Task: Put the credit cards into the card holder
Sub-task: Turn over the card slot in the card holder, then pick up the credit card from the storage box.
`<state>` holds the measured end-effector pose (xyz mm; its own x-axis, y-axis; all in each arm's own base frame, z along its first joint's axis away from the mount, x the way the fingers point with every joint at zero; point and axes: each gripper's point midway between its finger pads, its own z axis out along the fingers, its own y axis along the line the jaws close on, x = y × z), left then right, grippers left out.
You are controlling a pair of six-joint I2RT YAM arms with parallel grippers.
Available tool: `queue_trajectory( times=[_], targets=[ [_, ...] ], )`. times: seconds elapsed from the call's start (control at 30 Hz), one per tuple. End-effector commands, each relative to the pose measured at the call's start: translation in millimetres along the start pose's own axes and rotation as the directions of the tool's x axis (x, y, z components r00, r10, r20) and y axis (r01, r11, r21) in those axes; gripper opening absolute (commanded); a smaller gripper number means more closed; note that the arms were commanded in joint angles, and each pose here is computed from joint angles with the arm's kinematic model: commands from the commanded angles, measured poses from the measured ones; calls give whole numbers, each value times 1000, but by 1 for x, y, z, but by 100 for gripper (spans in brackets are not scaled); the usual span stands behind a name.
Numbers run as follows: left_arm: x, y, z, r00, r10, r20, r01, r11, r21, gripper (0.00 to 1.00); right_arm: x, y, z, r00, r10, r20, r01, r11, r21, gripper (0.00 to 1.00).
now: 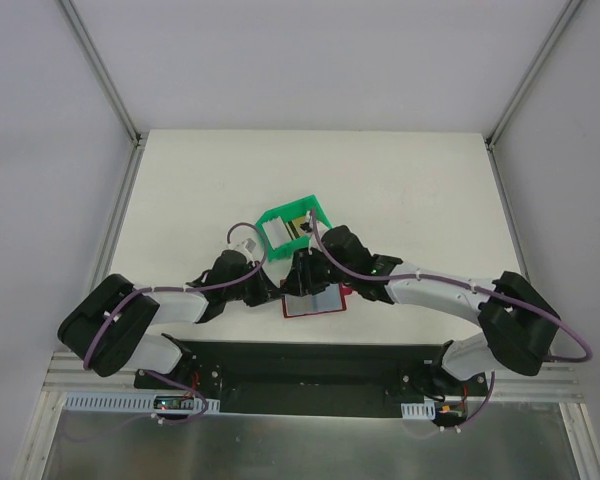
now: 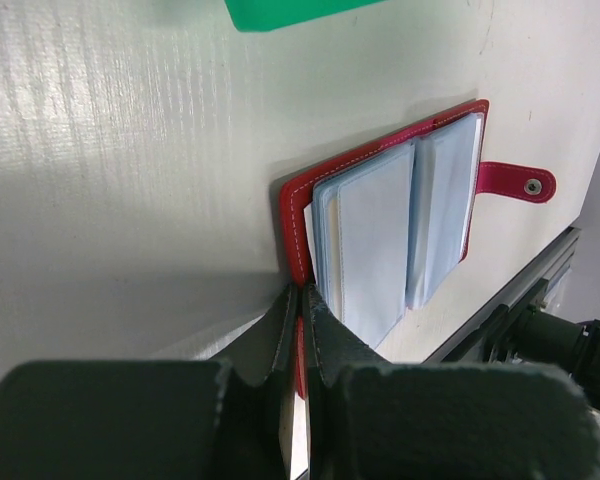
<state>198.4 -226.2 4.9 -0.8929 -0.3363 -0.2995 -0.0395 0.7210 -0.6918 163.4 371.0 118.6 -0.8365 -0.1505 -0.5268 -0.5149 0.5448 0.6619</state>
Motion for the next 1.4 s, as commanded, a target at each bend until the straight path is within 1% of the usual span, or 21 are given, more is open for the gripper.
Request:
queue_trajectory(
  times=[0.0, 0.1, 0.23, 0.3, 0.33, 0.4, 0.6, 0.77, 0.87, 0.93, 1.1, 1.27, 1.37],
  targets=[
    [33, 65, -9, 995, -27, -93, 4, 970, -242, 0, -15, -7, -17, 995, -50, 89, 43, 996, 73, 42],
    [32, 62, -11, 996, -25, -87, 4, 973, -232, 0, -24, -23, -26, 992, -36, 125, 17, 988, 151, 45],
    [29, 57, -12, 997, -29, -76, 11, 976, -218, 0, -38, -32, -38, 988, -24, 156, -8, 980, 198, 47],
    [27, 57, -14, 997, -23, -75, 6, 974, -228, 0, -44, -36, -43, 985, -28, 170, -9, 977, 211, 50],
    [25, 56, -14, 997, -20, -69, 4, 973, -231, 0, -50, -38, -45, 983, -23, 184, -18, 977, 215, 54],
    [24, 56, -15, 998, -23, -58, 9, 972, -236, 0, -52, -42, -48, 986, -7, 165, -30, 974, 225, 61],
    [28, 64, -18, 998, -54, -31, 45, 968, -245, 0, -87, -44, -57, 986, -66, 153, 20, 958, 287, 70],
    [26, 64, -18, 999, -44, -31, 35, 969, -246, 0, -114, -44, -50, 987, -65, 149, 19, 957, 290, 73],
    [27, 65, -20, 999, -44, -25, 37, 968, -249, 0, -123, -45, -37, 990, -68, 125, 30, 958, 285, 76],
    [26, 67, -21, 999, -44, -17, 38, 967, -254, 0, -127, -47, -26, 993, -64, 98, 34, 957, 287, 76],
    [23, 67, -23, 999, -33, 0, 32, 967, -252, 0, -144, -59, -6, 995, -66, 73, 40, 950, 310, 76],
    [24, 67, -23, 1000, -24, -8, 21, 967, -252, 0, -164, -82, 7, 996, -47, 75, 18, 937, 348, 75],
    [25, 67, -23, 1000, -20, -12, 16, 969, -248, 0, -173, -103, 11, 996, -48, 72, 16, 917, 398, 75]
  ],
)
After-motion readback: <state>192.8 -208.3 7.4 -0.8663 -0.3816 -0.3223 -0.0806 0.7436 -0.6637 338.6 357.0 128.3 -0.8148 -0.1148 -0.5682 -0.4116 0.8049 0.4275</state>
